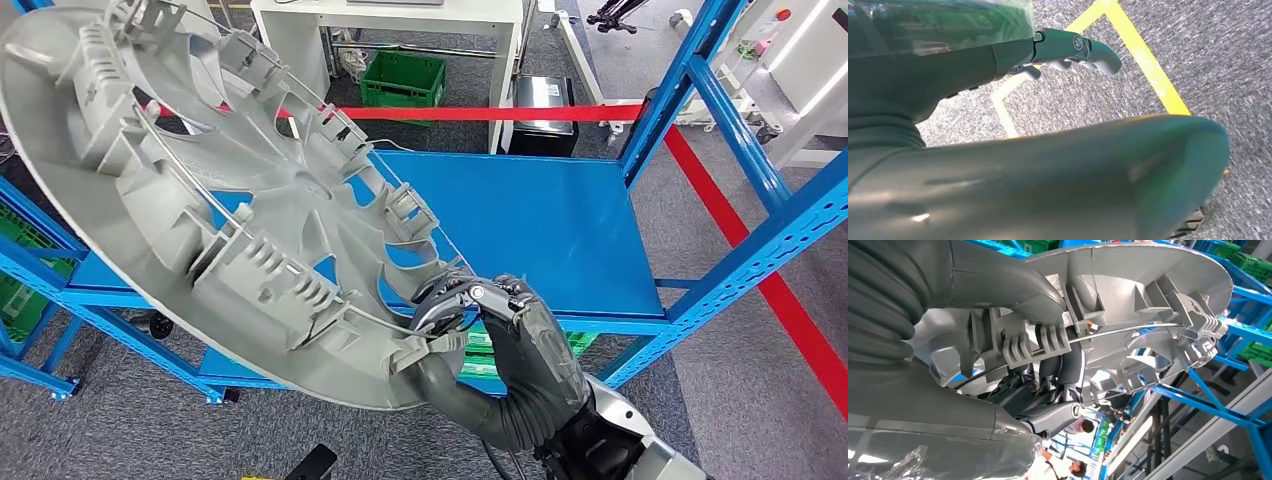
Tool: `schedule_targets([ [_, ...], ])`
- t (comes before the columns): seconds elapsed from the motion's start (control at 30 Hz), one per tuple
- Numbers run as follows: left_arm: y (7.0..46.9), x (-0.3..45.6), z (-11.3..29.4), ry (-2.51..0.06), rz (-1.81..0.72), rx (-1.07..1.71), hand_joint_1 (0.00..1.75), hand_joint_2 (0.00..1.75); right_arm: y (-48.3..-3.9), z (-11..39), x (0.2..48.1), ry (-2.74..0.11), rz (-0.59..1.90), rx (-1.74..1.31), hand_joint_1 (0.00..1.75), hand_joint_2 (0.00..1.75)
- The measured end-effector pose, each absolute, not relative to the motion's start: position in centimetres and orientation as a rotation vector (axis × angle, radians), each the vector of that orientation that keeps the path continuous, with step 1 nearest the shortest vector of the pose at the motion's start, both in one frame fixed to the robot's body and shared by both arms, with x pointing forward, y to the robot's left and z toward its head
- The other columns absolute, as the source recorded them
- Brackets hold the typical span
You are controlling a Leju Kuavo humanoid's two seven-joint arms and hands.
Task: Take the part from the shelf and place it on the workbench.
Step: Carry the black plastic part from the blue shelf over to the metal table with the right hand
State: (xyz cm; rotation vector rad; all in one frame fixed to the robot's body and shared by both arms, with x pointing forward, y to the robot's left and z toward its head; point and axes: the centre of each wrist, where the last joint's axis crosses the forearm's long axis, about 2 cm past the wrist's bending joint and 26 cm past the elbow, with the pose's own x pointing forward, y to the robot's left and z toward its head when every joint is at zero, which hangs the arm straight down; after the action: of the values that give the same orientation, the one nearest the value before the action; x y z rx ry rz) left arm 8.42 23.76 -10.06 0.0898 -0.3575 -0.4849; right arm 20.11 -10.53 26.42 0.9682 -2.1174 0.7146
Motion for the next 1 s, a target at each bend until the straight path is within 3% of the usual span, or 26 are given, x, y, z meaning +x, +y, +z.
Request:
schedule_targets([
  [1.0, 23.9, 8.3, -10.1, -0.376, -0.458, 0.099, 0.0, 1.75, -11.3, 26.3, 18.8, -2.094, 0.678, 0.953, 1.75, 1.75],
])
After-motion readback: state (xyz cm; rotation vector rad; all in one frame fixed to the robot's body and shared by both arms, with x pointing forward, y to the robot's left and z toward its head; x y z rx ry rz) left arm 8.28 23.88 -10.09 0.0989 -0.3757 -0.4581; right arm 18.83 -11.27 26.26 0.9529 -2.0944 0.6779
